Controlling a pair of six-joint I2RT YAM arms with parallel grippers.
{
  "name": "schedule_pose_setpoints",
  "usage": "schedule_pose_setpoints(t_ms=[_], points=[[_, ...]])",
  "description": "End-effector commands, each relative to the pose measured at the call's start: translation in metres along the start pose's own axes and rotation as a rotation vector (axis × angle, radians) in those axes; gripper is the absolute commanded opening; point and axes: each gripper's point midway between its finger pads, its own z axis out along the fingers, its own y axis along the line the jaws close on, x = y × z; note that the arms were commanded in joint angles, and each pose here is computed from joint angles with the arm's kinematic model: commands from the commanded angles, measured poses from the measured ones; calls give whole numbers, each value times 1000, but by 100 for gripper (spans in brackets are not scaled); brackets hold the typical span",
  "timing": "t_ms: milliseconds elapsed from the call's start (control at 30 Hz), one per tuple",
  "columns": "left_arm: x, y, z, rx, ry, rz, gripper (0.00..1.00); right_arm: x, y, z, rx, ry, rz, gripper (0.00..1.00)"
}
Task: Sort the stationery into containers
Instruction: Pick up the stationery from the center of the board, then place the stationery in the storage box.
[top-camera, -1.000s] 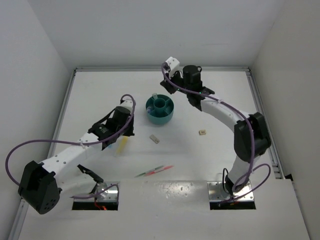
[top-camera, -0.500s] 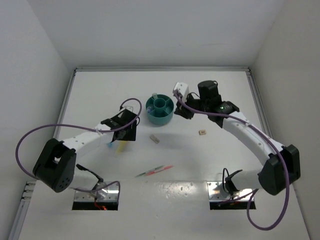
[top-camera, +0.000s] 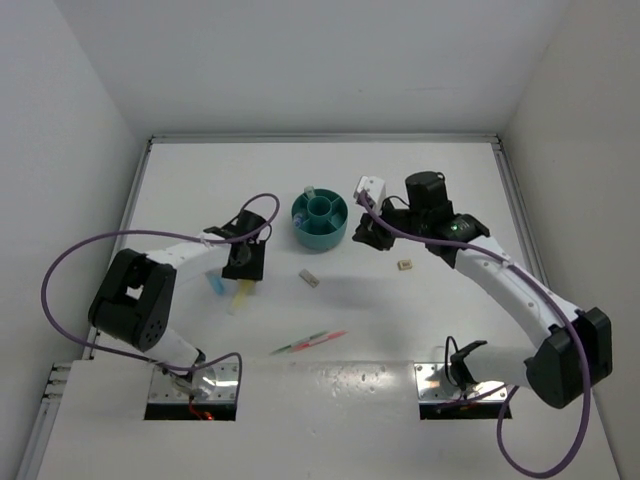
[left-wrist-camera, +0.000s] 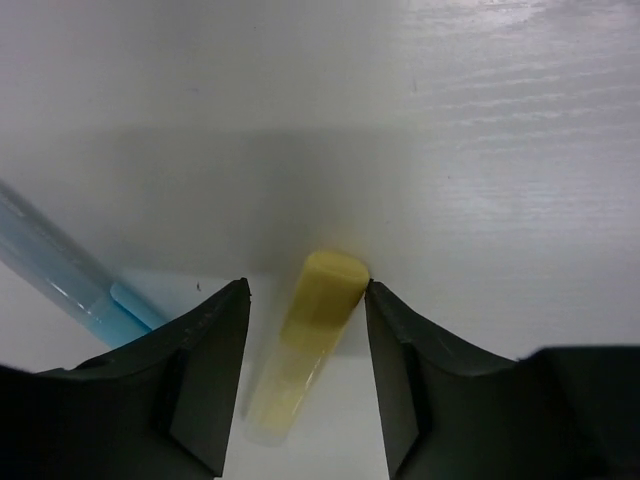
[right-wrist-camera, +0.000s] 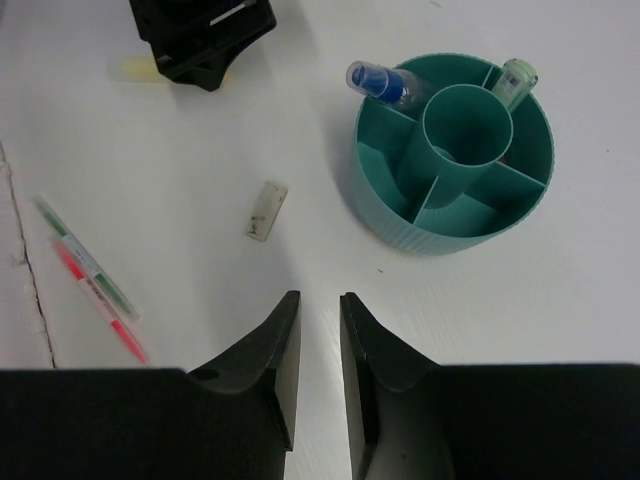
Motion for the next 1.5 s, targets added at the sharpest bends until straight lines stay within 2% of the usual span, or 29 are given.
schedule_pose_setpoints(t_ms=[0, 100, 200, 333, 367, 467, 533, 567, 600, 633, 667, 700, 733, 767, 800, 833, 933, 1033, 1100, 1167, 1200, 1467], points=[[-18, -6, 3, 51, -14, 8, 54, -24, 4, -11, -3, -85, -46, 23], [-11, -11, 7, 78, 18, 12, 53, -24, 4, -17, 23, -95, -58, 23], [-11, -11, 7, 78, 18, 12, 48, -23, 5, -19, 36, -100, -64, 23], [-11, -13, 7, 88, 21, 12, 24, -23, 5, -19, 36, -100, -64, 23], [-14, -13, 3, 94, 4, 9, 18, -23, 5, -19, 36, -100, -64, 23], [-46, -18, -29, 132, -113, -29, 7, -23, 5, -22, 44, -97, -64, 23], [-70, -24, -68, 173, -229, -55, 4, -17, 1, -21, 66, -79, -57, 17], [-90, -30, -92, 205, -300, -68, 2, -15, -4, -22, 97, -66, -56, 17], [-102, -38, -112, 250, -351, -64, 0, -12, -9, -22, 126, -61, -58, 26], [-120, -42, -138, 294, -415, -83, 0, -8, -19, -24, 189, -45, -45, 50], [-131, -48, -165, 358, -479, -103, 0, -6, -22, -25, 207, -38, -44, 82], [-141, -53, -180, 405, -530, -103, 0, -6, -24, -26, 217, -33, -52, 100], [-158, -61, -197, 463, -614, -104, 0, -4, -23, -26, 214, -25, -59, 89], [-169, -68, -210, 515, -661, -96, 0, -1, -22, -27, 214, -21, -78, 41], [-177, -73, -219, 551, -701, -103, 0, -5, -27, -28, 241, -33, -68, 0], [-198, -81, -233, 600, -791, -113, 0, -4, -24, -28, 234, -43, -71, 0], [-233, -100, -241, 698, -914, -127, 0, 3, -26, -27, 258, -46, -65, 0], [-254, -117, -243, 777, -984, -126, 0, 1, -32, -30, 297, -53, -73, 0], [-264, -128, -239, 843, -1058, -161, 0, 10, -32, -28, 300, -37, -77, 0], [-274, -134, -255, 917, -1168, -182, 0, 11, -35, -30, 309, -36, -73, 0], [-277, -140, -238, 917, -1148, -191, 0, 13, -34, -27, 296, -30, -69, 0], [-294, -171, -207, 928, -1122, -167, 0, 20, -33, -24, 289, -14, -70, 0]])
